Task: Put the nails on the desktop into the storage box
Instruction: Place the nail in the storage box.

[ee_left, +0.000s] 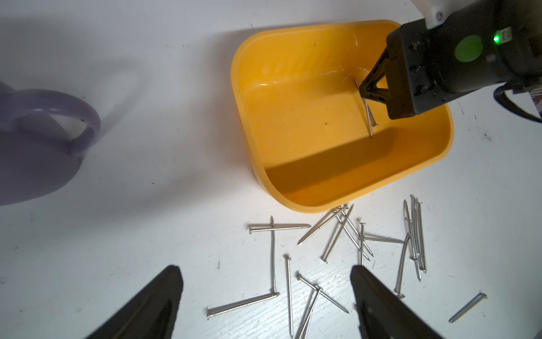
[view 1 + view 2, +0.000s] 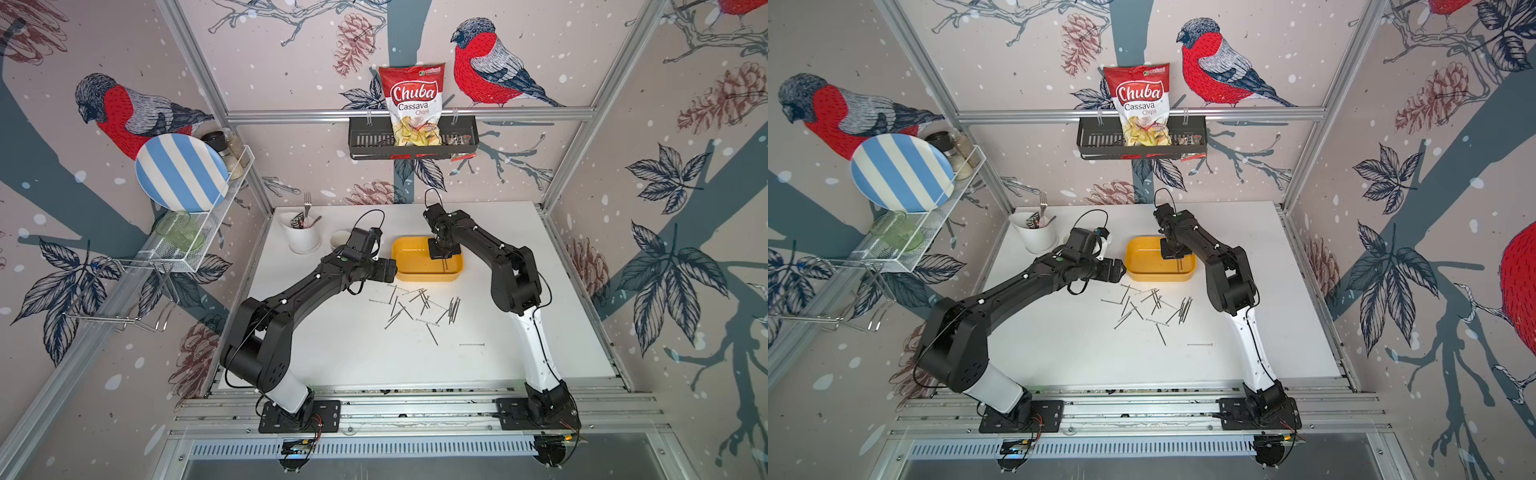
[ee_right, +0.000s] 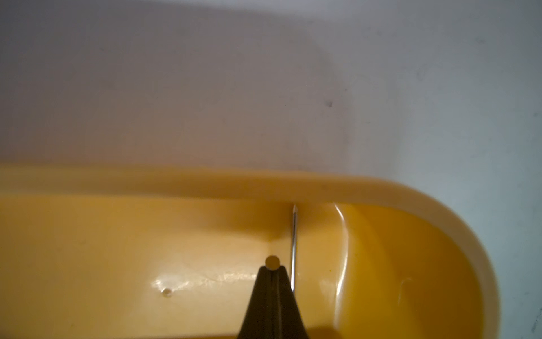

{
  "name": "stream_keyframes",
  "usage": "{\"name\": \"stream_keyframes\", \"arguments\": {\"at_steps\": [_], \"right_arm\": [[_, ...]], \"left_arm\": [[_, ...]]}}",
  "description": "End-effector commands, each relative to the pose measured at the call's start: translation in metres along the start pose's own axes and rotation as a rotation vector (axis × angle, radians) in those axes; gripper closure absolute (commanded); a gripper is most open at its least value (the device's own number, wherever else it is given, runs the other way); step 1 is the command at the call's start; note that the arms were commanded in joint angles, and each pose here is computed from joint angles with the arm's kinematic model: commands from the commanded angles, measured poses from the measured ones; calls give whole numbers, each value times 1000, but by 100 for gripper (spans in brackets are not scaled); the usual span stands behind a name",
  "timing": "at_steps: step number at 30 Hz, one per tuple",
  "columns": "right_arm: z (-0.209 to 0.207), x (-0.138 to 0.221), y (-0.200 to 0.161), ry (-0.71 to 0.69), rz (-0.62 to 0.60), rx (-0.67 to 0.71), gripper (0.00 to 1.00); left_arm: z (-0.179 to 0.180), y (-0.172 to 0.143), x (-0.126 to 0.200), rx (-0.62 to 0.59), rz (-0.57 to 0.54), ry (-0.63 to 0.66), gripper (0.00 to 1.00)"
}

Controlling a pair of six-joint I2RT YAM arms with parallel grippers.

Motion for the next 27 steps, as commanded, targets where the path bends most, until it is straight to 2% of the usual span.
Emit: {"name": "stream_keyframes", "arguments": {"at_steps": [1,4,8,12,19,24,27], "right_arm": [[-3,-6,-5,-13,35,18,100],[-4,-10,-7,-16,49,8,99],[-6,-5,-6,-16,43,-5,79],[-7,11,-1,-9,7,-21,72],[-9,86,14,62,-123,-97,67],[-26,125,-14,96,-160,-191,60],[-46,126,-54,164,-110,-296,58]], "left_arm": [[3,-3,1,4,9,6,8],[3,-3,1,10,10,4,8],[3,-3,3,14,5,3,9],[2,-4,6,24,-1,-2,8],[-8,-3,11,16,-11,-70,9],[-41,-9,12,-136,-2,-132,10],[-62,-17,9,-229,29,-175,9]]}}
Point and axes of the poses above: each gripper's point midway between its finger pads, its own x axis back along the fingers, its own z axis along the line the jaws close on, y = z × x, the point moved 6 cm from there along x, back along the fingers, and after that the axes turned 9 degrees about x, right-handed, at the moved point
